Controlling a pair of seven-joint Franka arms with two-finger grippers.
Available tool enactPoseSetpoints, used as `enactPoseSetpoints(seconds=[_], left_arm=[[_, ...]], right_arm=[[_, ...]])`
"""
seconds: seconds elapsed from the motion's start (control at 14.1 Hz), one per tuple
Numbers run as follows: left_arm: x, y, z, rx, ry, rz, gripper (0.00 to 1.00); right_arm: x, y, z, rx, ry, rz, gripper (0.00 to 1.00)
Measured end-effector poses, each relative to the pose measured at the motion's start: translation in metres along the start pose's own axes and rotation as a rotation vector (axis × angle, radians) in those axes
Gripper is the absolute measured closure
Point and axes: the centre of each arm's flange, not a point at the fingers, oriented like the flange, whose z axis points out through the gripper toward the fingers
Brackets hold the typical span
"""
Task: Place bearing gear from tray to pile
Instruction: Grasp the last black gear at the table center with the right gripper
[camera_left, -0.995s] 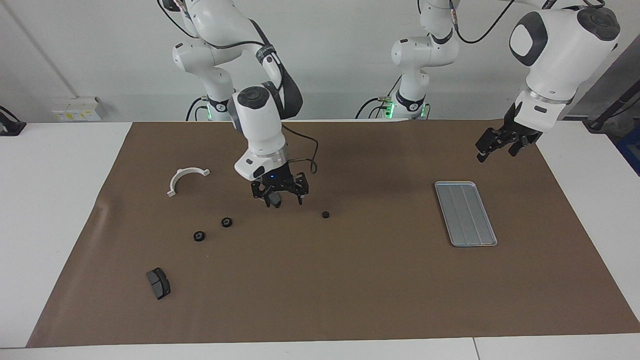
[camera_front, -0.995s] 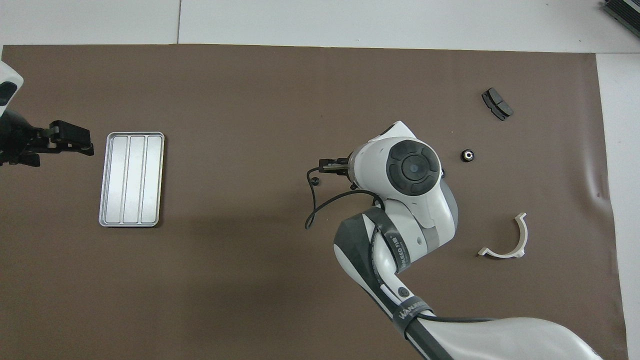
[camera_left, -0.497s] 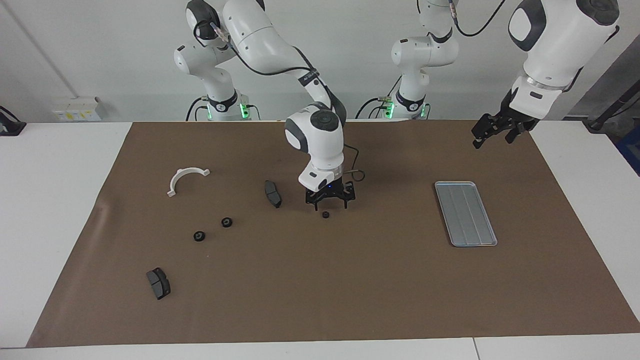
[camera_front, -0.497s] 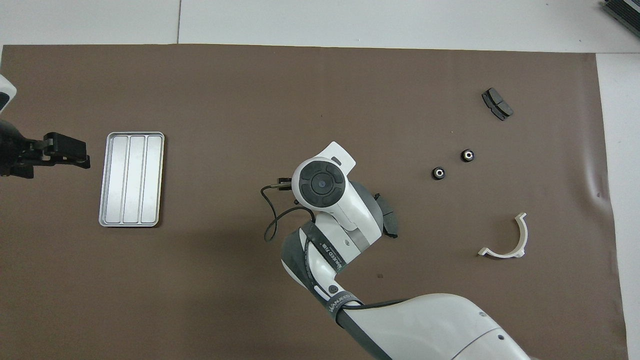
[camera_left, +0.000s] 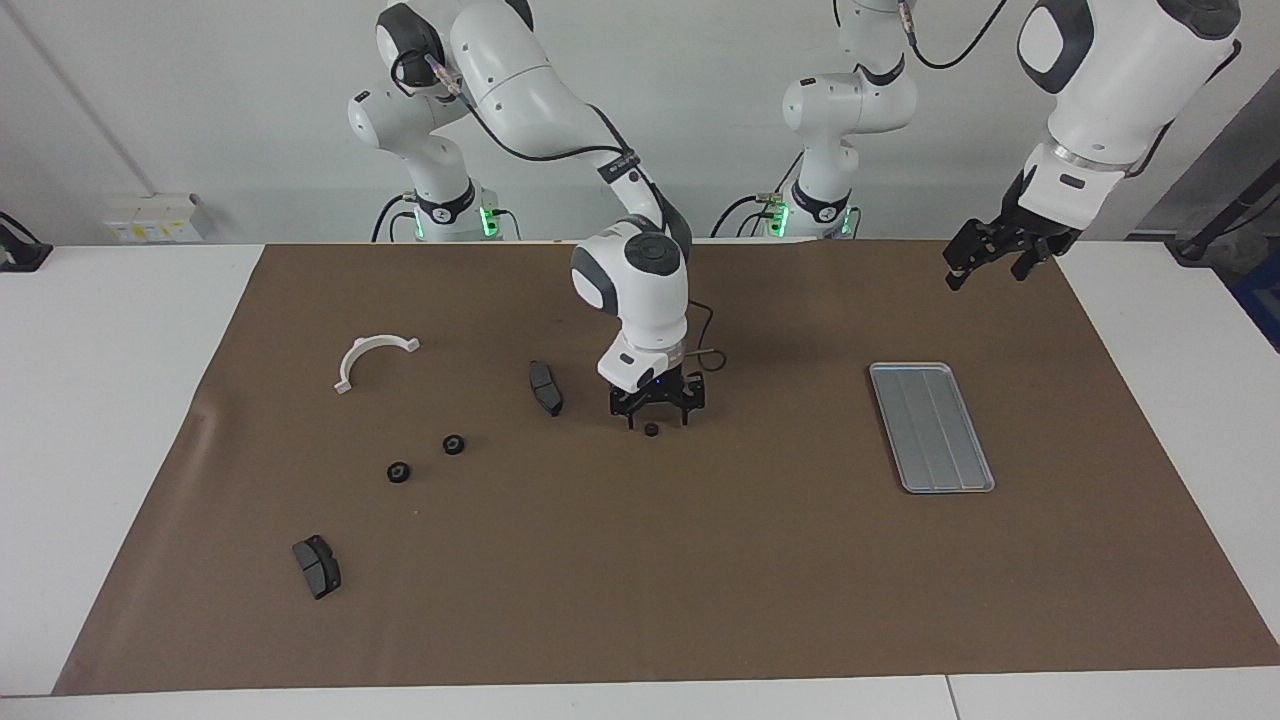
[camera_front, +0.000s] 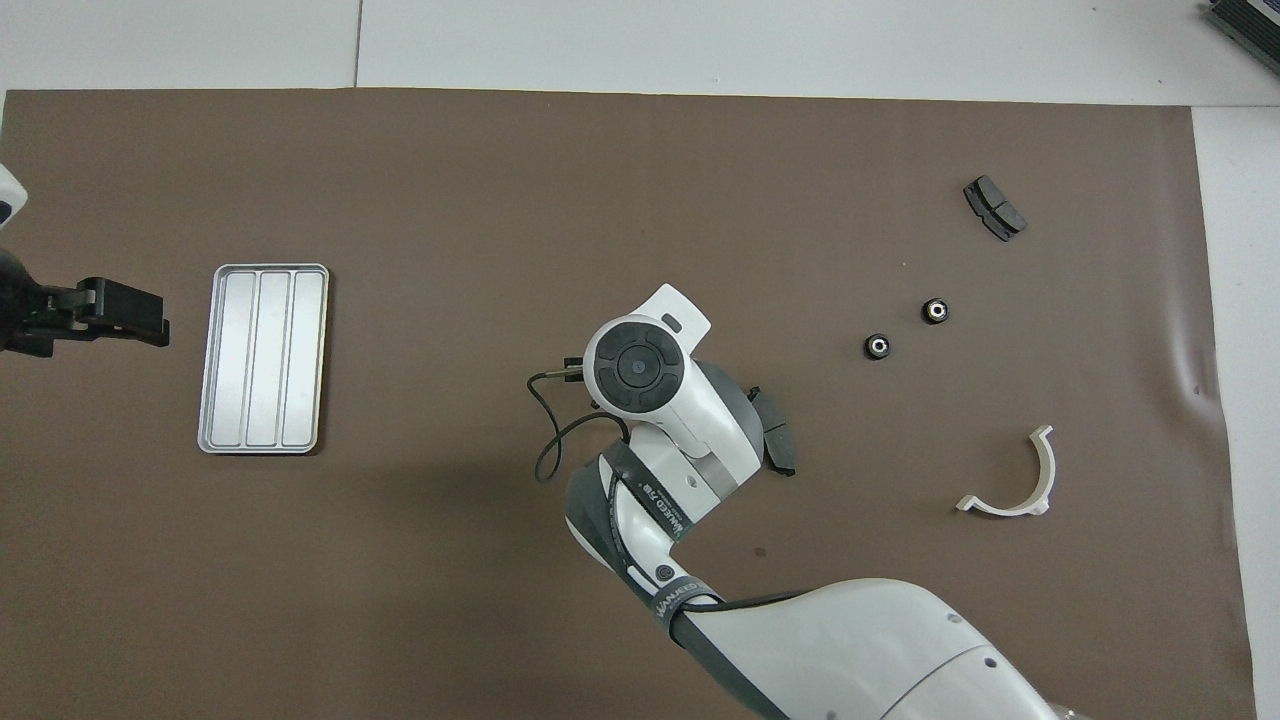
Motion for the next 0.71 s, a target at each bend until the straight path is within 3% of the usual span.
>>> enactPoseSetpoints(seconds=[0.71], left_arm=[[0.0020,-0.0013,-0.0018,0.000,0.019,-0.001,0.00]], right_arm=[[0.0036,0.0044,-0.0003,-0.001,0.004,0.008,0.54]])
